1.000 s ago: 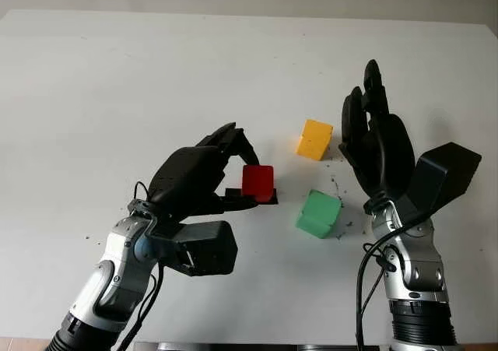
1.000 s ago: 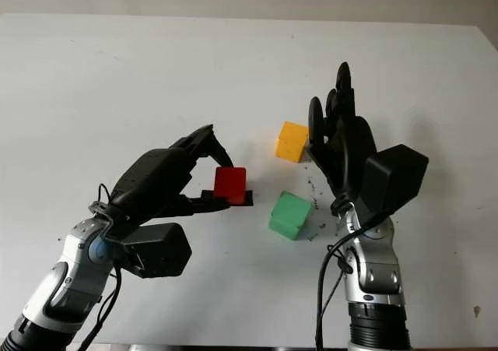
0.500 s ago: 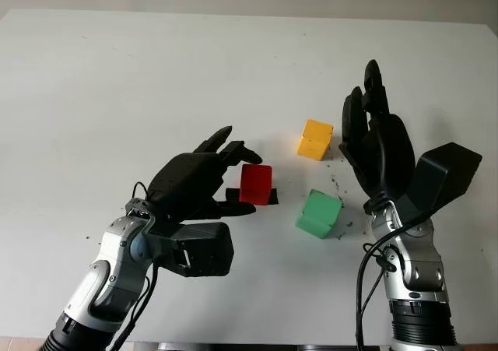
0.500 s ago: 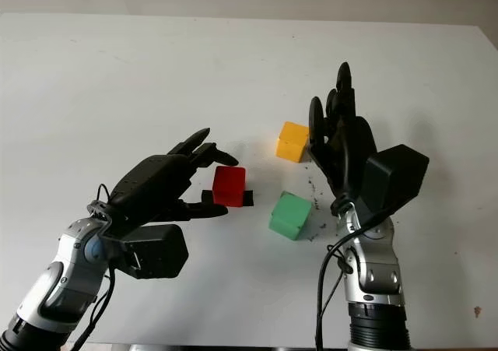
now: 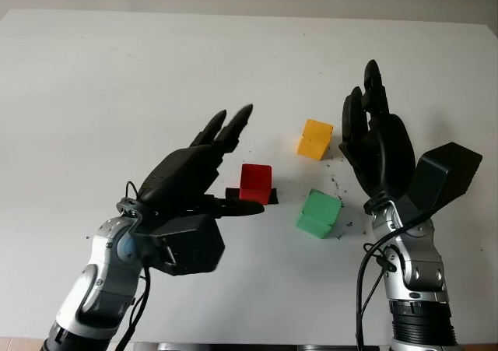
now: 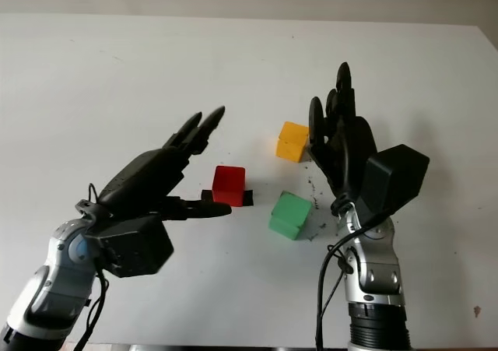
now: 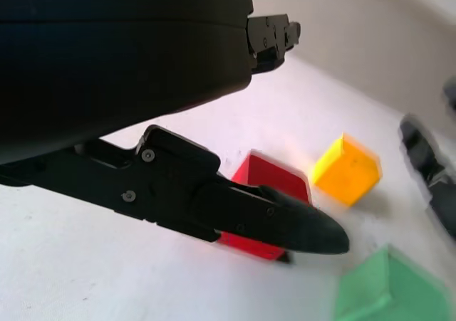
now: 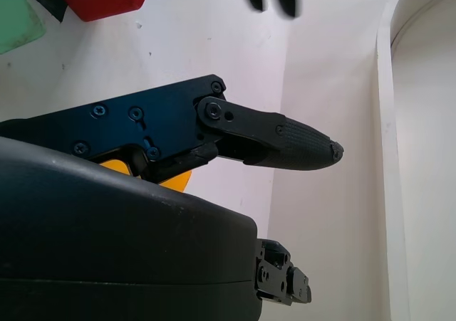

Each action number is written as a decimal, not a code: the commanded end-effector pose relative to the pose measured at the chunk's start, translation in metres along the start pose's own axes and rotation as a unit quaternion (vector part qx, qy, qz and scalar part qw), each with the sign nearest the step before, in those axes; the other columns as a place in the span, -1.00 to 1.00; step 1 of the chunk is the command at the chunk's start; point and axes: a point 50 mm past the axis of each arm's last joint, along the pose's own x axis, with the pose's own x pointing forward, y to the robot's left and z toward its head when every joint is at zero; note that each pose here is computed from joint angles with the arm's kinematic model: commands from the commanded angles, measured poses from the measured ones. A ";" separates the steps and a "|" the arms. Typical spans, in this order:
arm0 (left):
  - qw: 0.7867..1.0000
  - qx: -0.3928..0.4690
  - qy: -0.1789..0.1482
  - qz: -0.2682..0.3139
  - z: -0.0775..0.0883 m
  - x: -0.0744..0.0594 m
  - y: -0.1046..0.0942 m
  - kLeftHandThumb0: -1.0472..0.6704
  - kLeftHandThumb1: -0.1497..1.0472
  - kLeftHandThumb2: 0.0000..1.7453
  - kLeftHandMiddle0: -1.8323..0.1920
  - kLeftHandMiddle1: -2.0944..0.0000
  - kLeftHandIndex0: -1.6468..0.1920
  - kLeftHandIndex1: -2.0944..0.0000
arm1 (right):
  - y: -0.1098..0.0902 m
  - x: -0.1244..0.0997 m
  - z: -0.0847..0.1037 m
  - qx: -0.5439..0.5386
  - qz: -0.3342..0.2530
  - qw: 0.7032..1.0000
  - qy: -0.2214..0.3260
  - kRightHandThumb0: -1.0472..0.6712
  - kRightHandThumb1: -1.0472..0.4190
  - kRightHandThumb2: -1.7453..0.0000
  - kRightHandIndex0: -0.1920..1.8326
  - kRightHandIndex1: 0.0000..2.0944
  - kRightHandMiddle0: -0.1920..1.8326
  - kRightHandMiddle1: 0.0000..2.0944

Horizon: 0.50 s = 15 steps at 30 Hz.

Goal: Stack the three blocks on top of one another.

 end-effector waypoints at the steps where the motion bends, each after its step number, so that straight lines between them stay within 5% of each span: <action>1: 0.998 -0.042 -0.010 0.051 -0.001 -0.004 0.010 -0.80 1.00 -0.34 1.00 1.00 1.00 1.00 | -0.004 -0.001 0.004 -0.007 -0.001 1.000 -0.009 -0.54 -1.00 0.29 -1.00 -1.00 -1.00 -1.00; 9: 0.954 -0.211 -0.003 0.210 -0.022 0.006 0.043 -0.74 1.00 -0.25 1.00 1.00 1.00 1.00 | -0.008 0.005 0.014 -0.026 -0.004 0.999 -0.021 -0.53 -1.00 0.29 -1.00 -1.00 -1.00 -1.00; 15: 0.929 -0.283 0.001 0.239 -0.043 0.012 0.050 -0.70 1.00 -0.25 1.00 1.00 1.00 1.00 | -0.018 0.009 0.027 -0.044 -0.003 0.999 -0.030 -0.54 -1.00 0.34 -1.00 -1.00 -1.00 -1.00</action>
